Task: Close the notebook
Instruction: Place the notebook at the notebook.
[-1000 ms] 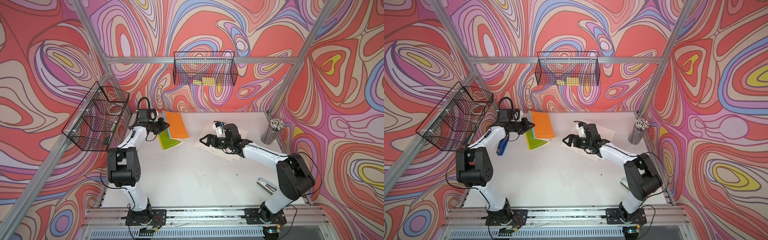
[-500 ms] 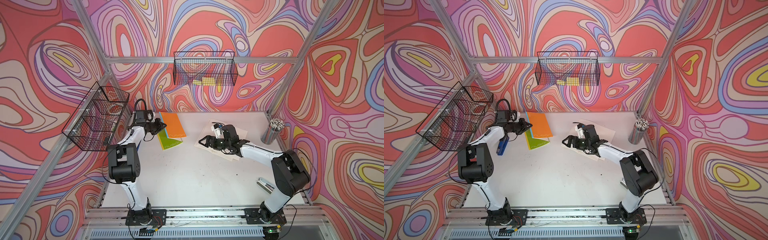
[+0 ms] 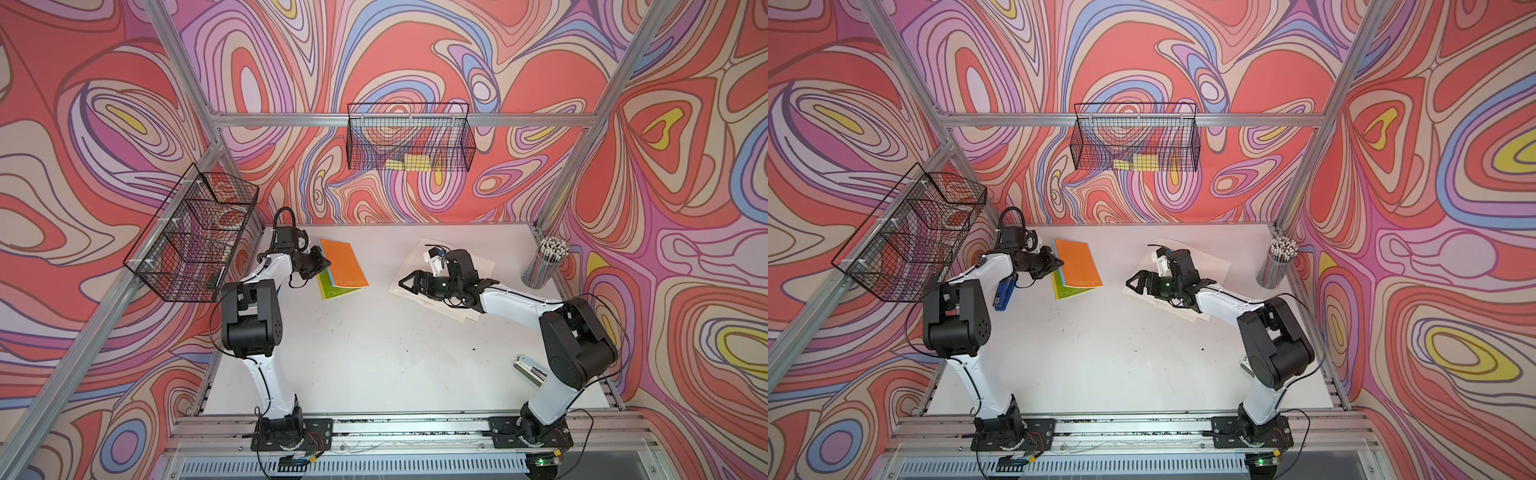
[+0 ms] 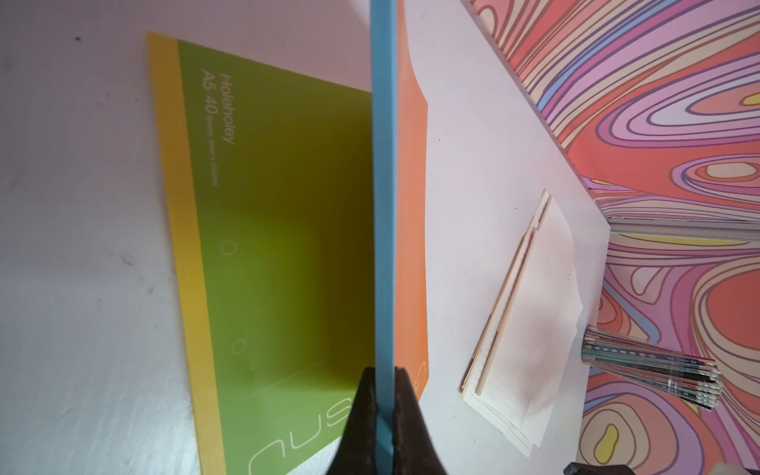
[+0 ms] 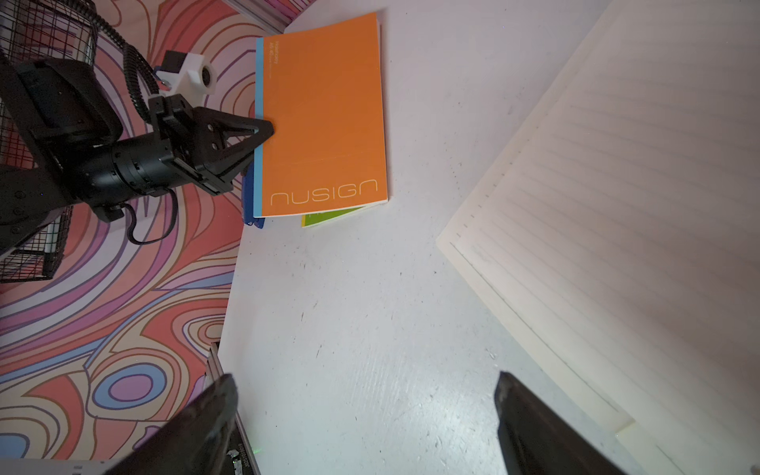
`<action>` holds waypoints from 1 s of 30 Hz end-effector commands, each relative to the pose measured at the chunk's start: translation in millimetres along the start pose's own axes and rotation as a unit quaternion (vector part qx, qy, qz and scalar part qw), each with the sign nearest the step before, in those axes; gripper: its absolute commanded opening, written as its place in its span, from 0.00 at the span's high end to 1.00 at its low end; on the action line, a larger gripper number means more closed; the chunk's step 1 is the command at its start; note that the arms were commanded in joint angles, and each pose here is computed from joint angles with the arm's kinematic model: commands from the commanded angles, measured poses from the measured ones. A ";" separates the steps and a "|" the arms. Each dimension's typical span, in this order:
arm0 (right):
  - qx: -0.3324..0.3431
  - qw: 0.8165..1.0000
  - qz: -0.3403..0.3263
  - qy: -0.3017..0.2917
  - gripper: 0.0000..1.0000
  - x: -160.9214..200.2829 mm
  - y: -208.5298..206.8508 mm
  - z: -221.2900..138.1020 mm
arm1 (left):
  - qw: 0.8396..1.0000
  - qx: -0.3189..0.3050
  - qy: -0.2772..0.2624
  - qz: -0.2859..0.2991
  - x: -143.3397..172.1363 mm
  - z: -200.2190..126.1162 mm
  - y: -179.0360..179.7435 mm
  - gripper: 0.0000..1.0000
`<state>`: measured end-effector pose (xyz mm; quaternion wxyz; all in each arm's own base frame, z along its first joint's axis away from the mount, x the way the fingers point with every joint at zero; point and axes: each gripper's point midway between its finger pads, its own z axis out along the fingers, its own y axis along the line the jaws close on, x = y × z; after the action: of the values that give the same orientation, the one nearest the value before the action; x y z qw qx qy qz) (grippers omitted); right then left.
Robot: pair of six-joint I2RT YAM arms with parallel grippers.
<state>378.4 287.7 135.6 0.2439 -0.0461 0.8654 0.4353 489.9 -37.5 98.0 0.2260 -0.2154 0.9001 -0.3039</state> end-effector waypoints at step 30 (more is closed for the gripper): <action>0.003 1.000 0.013 0.009 0.02 12.8 -14.4 -1.4 | 0.991 -0.128 0.030 0.024 3.5 20.6 62.7 1.00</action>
<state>371.2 282.3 121.6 0.2298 -0.0401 0.8704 0.4335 485.1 -12.3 53.5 0.1913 -0.2129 0.9350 -0.2096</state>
